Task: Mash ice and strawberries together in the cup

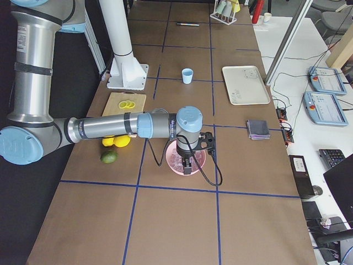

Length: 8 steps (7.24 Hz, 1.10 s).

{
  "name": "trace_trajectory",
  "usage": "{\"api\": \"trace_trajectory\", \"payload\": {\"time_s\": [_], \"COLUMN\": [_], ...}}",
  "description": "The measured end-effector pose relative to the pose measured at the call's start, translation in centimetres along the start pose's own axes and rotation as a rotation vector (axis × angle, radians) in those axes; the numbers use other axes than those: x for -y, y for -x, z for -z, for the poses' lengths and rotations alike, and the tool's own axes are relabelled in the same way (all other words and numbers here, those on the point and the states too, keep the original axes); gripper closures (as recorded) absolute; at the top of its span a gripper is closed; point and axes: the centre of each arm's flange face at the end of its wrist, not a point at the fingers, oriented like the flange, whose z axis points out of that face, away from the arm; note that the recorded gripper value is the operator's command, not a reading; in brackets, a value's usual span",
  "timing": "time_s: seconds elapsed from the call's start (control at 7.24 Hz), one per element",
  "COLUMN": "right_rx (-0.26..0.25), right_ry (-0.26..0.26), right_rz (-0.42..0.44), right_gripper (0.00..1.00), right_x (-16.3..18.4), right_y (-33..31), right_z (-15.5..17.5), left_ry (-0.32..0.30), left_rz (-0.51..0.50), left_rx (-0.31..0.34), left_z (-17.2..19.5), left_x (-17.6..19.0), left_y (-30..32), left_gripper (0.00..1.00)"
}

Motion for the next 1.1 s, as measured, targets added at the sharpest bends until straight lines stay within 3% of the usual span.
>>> {"api": "trace_trajectory", "payload": {"time_s": [1.1], "right_rx": [-0.026], "right_ry": [0.021], "right_rz": [-0.033], "right_gripper": [0.0], "right_x": [-1.4], "right_y": [-1.6], "right_z": [-0.4], "left_ry": [-0.009], "left_rz": [0.081], "left_rx": [-0.026], "left_z": [0.2], "left_x": [-1.9], "left_y": [1.5], "left_gripper": [0.0]}}
